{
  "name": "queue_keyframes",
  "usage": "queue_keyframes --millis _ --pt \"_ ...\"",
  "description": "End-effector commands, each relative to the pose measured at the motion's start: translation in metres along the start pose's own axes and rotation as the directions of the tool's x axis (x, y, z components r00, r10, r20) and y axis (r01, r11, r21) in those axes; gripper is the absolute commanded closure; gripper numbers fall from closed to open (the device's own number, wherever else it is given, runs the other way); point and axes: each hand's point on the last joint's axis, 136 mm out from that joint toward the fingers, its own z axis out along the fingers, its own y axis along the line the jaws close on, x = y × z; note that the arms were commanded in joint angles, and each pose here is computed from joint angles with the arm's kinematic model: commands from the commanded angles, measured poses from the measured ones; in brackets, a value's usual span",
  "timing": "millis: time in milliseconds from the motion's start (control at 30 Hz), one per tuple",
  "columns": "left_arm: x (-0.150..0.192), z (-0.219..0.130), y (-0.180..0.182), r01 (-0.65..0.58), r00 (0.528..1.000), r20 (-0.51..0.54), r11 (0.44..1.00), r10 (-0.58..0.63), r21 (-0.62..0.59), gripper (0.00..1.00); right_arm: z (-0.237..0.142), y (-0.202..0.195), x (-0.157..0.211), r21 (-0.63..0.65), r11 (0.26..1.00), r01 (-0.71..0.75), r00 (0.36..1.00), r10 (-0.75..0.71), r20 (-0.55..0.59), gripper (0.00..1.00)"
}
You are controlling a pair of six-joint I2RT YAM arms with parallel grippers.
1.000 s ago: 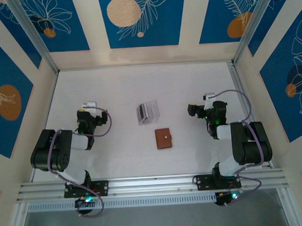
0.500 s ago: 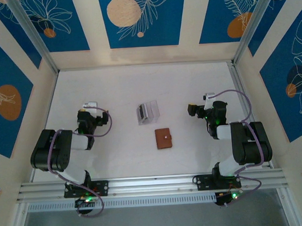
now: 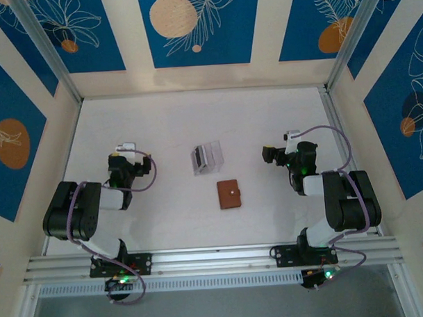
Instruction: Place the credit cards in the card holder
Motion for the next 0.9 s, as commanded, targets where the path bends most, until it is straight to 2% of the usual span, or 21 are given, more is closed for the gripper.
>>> queue_keyframes --millis 0,100,200,267,367,867 --pt "-0.013 0.002 -0.003 -0.009 0.999 0.032 1.0 0.008 0.024 0.0 0.002 -0.001 -0.011 0.011 0.999 0.031 0.999 -0.031 0.031 0.01" --pt "-0.014 0.0 0.001 -0.004 0.999 0.042 1.0 0.004 0.003 0.0 0.002 -0.001 -0.012 0.023 0.999 0.036 0.999 -0.037 0.037 0.01" --pt "-0.013 -0.009 0.021 0.054 0.995 0.085 0.993 -0.045 -0.106 0.0 0.002 -0.001 -0.012 0.023 0.999 0.036 0.999 -0.037 0.036 0.01" --pt "-0.014 -0.009 0.015 0.039 0.995 0.09 0.997 -0.032 -0.073 0.0 0.002 -0.001 -0.012 0.019 0.999 0.033 0.999 -0.033 0.034 0.01" --pt "-0.013 0.002 0.0 -0.004 1.0 0.029 1.0 0.004 0.008 0.0 0.002 -0.001 -0.012 0.008 1.0 0.025 0.999 -0.026 0.032 0.01" --pt "-0.013 0.001 -0.001 -0.005 0.999 0.036 1.0 0.005 0.012 0.0 0.002 -0.002 -0.012 0.005 1.0 0.02 0.999 -0.02 0.032 0.01"
